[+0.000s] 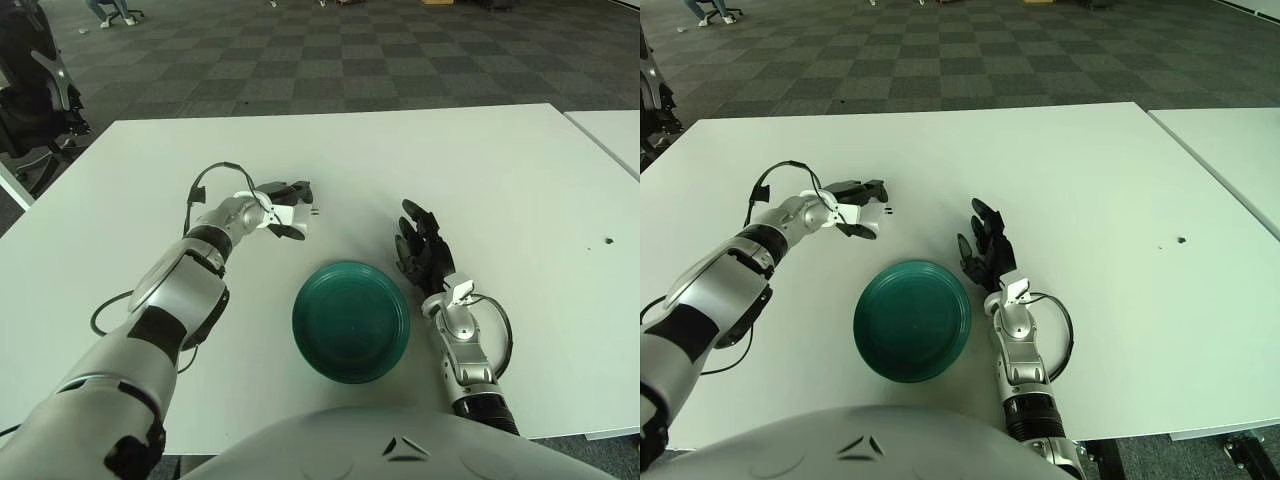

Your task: Put the charger into the plate.

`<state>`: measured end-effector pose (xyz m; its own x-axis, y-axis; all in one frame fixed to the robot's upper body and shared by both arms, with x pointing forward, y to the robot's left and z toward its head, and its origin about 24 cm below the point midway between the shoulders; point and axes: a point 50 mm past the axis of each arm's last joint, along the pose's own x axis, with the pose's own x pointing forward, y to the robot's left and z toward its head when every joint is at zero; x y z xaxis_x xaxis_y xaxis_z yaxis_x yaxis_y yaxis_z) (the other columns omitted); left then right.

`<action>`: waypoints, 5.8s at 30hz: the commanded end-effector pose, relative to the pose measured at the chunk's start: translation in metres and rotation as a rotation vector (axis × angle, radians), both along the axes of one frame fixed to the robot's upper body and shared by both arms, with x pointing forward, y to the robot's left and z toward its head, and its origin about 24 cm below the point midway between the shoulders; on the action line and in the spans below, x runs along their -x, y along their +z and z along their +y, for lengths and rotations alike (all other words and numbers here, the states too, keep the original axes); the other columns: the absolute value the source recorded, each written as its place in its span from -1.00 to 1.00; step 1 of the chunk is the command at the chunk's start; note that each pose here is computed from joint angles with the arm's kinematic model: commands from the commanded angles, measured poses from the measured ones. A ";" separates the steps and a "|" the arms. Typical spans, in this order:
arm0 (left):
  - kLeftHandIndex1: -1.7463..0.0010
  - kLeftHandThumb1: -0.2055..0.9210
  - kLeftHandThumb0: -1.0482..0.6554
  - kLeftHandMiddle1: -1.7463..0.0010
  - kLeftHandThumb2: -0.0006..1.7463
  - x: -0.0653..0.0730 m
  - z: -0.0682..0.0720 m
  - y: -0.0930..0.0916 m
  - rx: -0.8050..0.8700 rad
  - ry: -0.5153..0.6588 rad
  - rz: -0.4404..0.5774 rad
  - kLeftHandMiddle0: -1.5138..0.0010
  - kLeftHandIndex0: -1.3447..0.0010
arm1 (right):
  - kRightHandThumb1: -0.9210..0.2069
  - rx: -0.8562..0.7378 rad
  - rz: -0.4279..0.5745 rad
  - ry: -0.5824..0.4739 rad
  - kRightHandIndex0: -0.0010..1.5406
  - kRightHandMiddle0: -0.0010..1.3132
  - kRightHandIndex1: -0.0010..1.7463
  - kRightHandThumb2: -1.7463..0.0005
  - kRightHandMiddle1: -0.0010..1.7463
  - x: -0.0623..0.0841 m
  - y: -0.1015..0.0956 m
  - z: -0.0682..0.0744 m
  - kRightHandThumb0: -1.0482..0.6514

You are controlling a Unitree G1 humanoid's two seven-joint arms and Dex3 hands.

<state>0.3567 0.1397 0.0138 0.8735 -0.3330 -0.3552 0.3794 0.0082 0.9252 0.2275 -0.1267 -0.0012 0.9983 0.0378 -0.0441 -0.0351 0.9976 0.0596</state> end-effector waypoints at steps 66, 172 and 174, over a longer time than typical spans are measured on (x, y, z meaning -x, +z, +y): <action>-1.00 -0.42 0.23 -1.00 0.77 0.035 0.008 0.129 0.468 -0.317 -0.852 0.03 0.19 | -0.99 -0.024 0.291 -0.102 -0.62 -1.00 -0.98 0.57 -0.20 0.029 -0.052 -0.023 -0.49; 0.84 1.00 -1.00 1.00 -0.12 0.128 -0.062 0.079 0.453 -0.837 -0.136 1.00 1.00 | -1.00 0.038 0.197 -0.007 -0.64 -1.00 -1.00 0.10 -0.60 0.020 -0.047 -0.014 -0.57; 0.86 1.00 -1.00 1.00 -0.09 0.127 -0.059 0.082 0.434 -0.848 -0.137 1.00 1.00 | -1.00 0.038 0.195 0.000 -0.64 -1.00 -0.99 0.11 -0.63 0.020 -0.046 -0.014 -0.58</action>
